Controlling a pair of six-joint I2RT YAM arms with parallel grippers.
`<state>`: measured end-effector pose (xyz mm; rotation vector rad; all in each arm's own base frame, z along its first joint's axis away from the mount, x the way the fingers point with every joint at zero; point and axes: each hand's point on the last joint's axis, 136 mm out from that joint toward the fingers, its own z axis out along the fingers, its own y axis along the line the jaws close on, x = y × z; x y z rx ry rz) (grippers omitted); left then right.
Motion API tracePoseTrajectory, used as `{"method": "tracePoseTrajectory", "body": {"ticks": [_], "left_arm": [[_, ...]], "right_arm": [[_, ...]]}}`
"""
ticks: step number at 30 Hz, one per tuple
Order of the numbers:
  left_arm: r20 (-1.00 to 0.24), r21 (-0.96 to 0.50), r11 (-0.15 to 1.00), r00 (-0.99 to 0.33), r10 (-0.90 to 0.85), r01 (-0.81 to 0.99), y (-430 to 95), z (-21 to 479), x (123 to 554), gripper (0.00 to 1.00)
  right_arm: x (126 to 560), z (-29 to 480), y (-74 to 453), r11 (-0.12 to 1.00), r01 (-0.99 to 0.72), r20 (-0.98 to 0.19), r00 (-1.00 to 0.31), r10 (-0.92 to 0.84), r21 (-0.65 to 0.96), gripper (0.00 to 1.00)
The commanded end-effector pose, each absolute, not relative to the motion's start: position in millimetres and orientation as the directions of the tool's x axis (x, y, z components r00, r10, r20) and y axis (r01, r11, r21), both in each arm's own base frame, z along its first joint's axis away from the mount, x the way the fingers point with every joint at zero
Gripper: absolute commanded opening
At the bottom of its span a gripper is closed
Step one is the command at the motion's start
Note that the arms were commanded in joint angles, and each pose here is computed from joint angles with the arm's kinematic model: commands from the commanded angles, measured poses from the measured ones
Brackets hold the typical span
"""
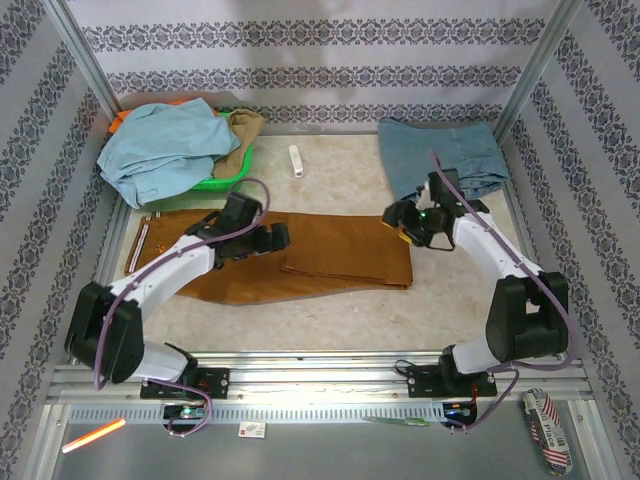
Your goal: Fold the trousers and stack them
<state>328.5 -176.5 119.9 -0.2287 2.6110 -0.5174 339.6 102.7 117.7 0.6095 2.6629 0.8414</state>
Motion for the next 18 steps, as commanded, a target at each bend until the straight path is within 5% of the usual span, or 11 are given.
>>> {"method": "tracePoseTrajectory", "body": {"ticks": [1,18], "left_arm": [[-0.380,-0.291,0.956,-0.912,-0.156,-0.043,-185.7,97.4,329.9,0.93],[-0.216,-0.281,0.960,-0.974,-0.059,0.004,-225.7,30.5,325.3,0.50]], "right_arm": [[323.3,90.6,86.2,0.756,0.339,-0.102,-0.877,0.469,0.559,0.63],[308.5,79.3,67.2,0.728,0.360,-0.092,-0.861,0.500,0.583,0.65]]}}
